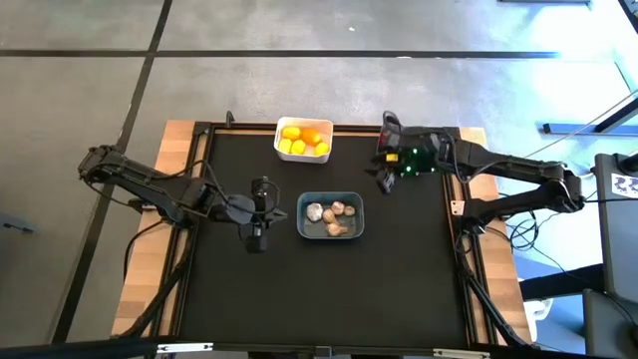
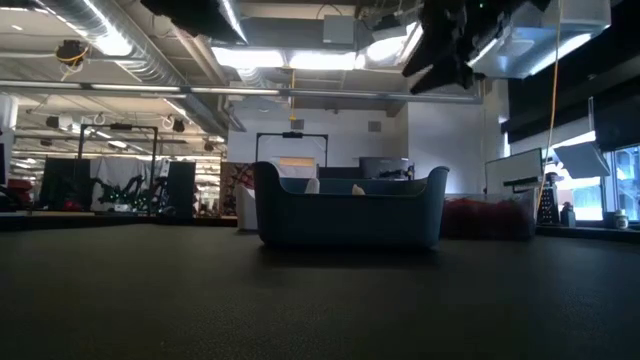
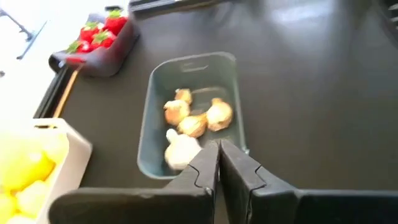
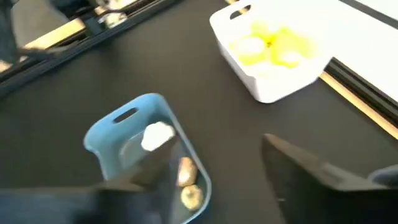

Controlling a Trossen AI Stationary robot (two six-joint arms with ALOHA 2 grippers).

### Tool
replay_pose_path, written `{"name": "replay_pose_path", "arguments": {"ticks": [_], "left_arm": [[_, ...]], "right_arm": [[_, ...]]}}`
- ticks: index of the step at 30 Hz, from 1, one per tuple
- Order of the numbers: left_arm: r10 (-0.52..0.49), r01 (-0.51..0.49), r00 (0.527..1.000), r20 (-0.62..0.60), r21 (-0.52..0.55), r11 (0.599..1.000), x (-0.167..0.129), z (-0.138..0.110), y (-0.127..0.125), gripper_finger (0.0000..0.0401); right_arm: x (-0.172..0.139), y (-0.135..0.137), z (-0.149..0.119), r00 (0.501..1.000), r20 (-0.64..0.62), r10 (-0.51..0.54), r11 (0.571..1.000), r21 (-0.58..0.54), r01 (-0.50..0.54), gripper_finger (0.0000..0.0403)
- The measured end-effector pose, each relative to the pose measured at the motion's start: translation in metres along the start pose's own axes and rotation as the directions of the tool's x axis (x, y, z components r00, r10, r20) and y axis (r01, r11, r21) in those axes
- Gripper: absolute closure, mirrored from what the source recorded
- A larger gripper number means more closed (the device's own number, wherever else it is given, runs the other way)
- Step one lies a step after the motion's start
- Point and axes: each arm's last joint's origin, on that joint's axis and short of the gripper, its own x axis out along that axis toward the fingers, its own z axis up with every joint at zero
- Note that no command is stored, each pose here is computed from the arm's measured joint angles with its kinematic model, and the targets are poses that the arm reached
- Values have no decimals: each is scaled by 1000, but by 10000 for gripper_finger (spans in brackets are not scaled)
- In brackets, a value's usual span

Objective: Sort produce into baskets
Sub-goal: Return to Home Position

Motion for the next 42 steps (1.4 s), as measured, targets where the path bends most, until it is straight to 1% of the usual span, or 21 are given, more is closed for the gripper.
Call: {"name": "replay_pose_path", "arguments": {"ticks": [2, 5, 6, 7, 12, 16, 20, 23, 28, 34, 37, 42], "left_arm": [[-18, 18, 1000, 19, -1, 1000, -5, 1, 3, 395], [-17, 17, 998, 56, -1, 1000, -14, 2, 7, 398], [-17, 17, 997, 73, 2, 1000, -16, 0, 8, 397], [-18, 17, 995, 97, 6, 1000, -19, -3, 10, 396], [-3, 10, 981, 195, -39, 999, -26, -31, 17, 399], [-12, 33, 966, 257, -76, 997, -34, -55, 23, 395], [-19, 61, 942, 334, -116, 991, -42, -74, 27, 394], [-15, 70, 926, 376, -133, 989, -47, -88, 29, 394], [-11, 80, 909, 416, -148, 986, -52, -108, 31, 394], [-70, 165, 848, 526, -137, 977, -54, -126, 29, 394], [-67, 171, 839, 540, -144, 975, -53, -137, 29, 394], [-60, 186, 819, 571, -166, 968, -51, -151, 29, 394]], "right_arm": [[0, 10, -3, 1000, -11, 25, 999, -29, -25, 250], [-1, 25, -8, 998, -20, 63, 996, -69, -64, 358], [-1, 30, -10, 998, -18, 66, 994, -88, -67, 379], [-2, 36, -12, 998, -16, 65, 992, -108, -66, 388], [-7, 60, -22, 997, -11, 80, 978, -192, -80, 364], [-12, 77, -28, 994, 9, 112, 960, -261, -106, 377], [-15, 94, -34, 979, 58, 198, 921, -353, -165, 398], [-14, 98, -45, 966, 84, 245, 908, -370, -198, 395], [-9, 92, -65, 954, 126, 273, 909, -357, -213, 383], [-4, 74, -95, 914, 238, 328, 916, -317, -246, 382], [-4, 64, -111, 897, 276, 346, 920, -288, -266, 382], [-5, 44, -141, 896, 262, 358, 927, -220, -305, 382]]}}
